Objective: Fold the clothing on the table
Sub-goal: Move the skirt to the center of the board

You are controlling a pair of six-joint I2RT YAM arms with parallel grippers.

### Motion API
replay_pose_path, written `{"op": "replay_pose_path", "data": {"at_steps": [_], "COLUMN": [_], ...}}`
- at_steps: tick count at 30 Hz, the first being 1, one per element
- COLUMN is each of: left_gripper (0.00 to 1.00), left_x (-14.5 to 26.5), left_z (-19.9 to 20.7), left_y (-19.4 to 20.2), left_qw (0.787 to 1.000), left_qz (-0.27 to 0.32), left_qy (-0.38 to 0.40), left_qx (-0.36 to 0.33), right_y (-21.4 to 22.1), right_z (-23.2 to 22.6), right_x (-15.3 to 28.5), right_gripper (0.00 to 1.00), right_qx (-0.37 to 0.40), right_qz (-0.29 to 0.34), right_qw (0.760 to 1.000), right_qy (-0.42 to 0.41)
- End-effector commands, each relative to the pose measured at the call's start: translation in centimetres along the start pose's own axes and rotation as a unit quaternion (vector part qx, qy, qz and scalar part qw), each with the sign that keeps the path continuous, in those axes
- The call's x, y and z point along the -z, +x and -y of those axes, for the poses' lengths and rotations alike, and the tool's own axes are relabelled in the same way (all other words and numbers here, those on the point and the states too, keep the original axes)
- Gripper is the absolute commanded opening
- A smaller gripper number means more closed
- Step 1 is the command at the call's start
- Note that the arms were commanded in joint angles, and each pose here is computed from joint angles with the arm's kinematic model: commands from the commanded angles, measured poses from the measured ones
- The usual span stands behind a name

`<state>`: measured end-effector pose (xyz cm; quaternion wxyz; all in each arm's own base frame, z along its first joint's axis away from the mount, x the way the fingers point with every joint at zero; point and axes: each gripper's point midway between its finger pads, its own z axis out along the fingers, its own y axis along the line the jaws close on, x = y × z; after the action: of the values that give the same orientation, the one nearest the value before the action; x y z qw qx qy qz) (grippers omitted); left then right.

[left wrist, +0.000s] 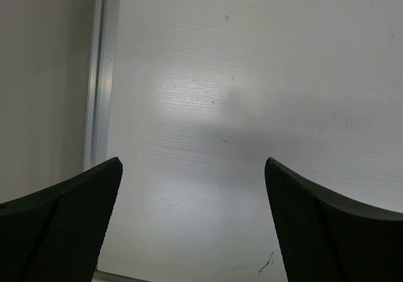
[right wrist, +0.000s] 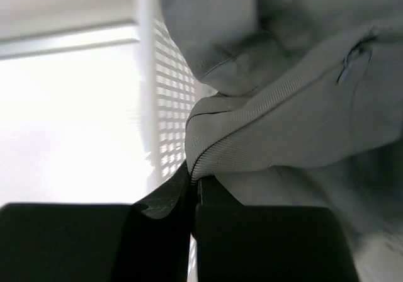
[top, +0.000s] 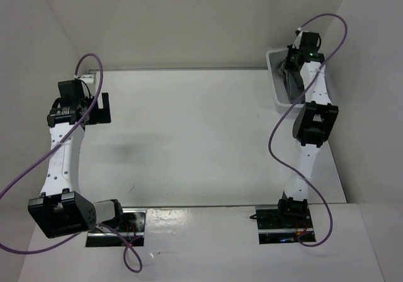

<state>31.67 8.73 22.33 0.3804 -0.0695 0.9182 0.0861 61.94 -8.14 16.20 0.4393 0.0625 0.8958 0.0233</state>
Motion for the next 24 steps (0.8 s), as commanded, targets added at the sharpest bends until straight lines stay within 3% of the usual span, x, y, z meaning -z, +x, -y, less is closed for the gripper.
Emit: {"op": "replay_pose_path", "data": {"at_steps": [1, 5, 7, 8, 9, 11, 13, 16, 18, 20, 21, 24], "left_gripper": [1.0, 1.0, 1.0, 1.0, 1.0, 1.0, 1.0, 1.0, 1.0, 1.0, 1.0, 1.0], "left_x": [2.2, 3.6, 4.3, 4.4, 5.1, 5.7, 6.6, 7.3, 7.7, 7.5, 7.8, 8.1], "left_z": [0.0, -0.1, -0.1, -0.1, -0.2, -0.2, -0.2, -0.3, -0.4, -0.3, 0.0, 0.2], "left_y": [-2.0, -2.2, -2.1, -1.9, -1.9, -1.8, -1.4, -0.5, 0.2, 1.0, 1.2, 1.8], "left_qw": [0.999, 0.997, 0.997, 0.997, 0.996, 0.995, 0.994, 0.994, 0.994, 0.995, 0.994, 0.994], "left_qz": [0.051, 0.071, 0.081, 0.082, 0.088, 0.097, 0.104, 0.106, 0.108, 0.103, 0.108, 0.109], "left_qy": [0.008, 0.006, 0.005, 0.005, 0.003, 0.002, 0.001, -0.004, -0.003, -0.003, 0.004, 0.01], "left_qx": [-0.006, -0.01, -0.01, -0.01, -0.014, -0.014, -0.018, -0.017, -0.015, -0.015, -0.016, -0.016], "right_y": [-15.1, -18.3, -18.3, -18.4, -16.9, -15.0, -11.3, -7.0, -5.1, -4.2, -3.3, -0.7], "right_z": [-4.5, -8.3, -11.8, -13.4, -15.2, -20.7, -25.6, -28.7, -28.3, -27.2, -25.7, -22.9], "right_x": [18.8, 28.0, 30.8, 34.5, 34.2, 37.5, 40.1, 41.7, 39.6, 37.4, 35.3, 30.9], "right_gripper": [0.0, 0.0, 0.0, 0.0, 0.0, 0.0, 0.0, 0.03, 0.1, 0.25, 0.62, 0.82], "right_qx": [0.046, 0.078, 0.1, 0.123, 0.143, 0.199, 0.248, 0.273, 0.263, 0.258, 0.256, 0.255], "right_qz": [0.206, 0.267, 0.279, 0.307, 0.29, 0.296, 0.268, 0.223, 0.189, 0.176, 0.167, 0.141], "right_qw": [0.977, 0.958, 0.948, 0.935, 0.935, 0.909, 0.87, 0.811, 0.826, 0.851, 0.875, 0.909], "right_qy": [-0.037, -0.076, -0.114, -0.125, -0.149, -0.215, -0.331, -0.467, -0.461, -0.423, -0.377, -0.297]}}
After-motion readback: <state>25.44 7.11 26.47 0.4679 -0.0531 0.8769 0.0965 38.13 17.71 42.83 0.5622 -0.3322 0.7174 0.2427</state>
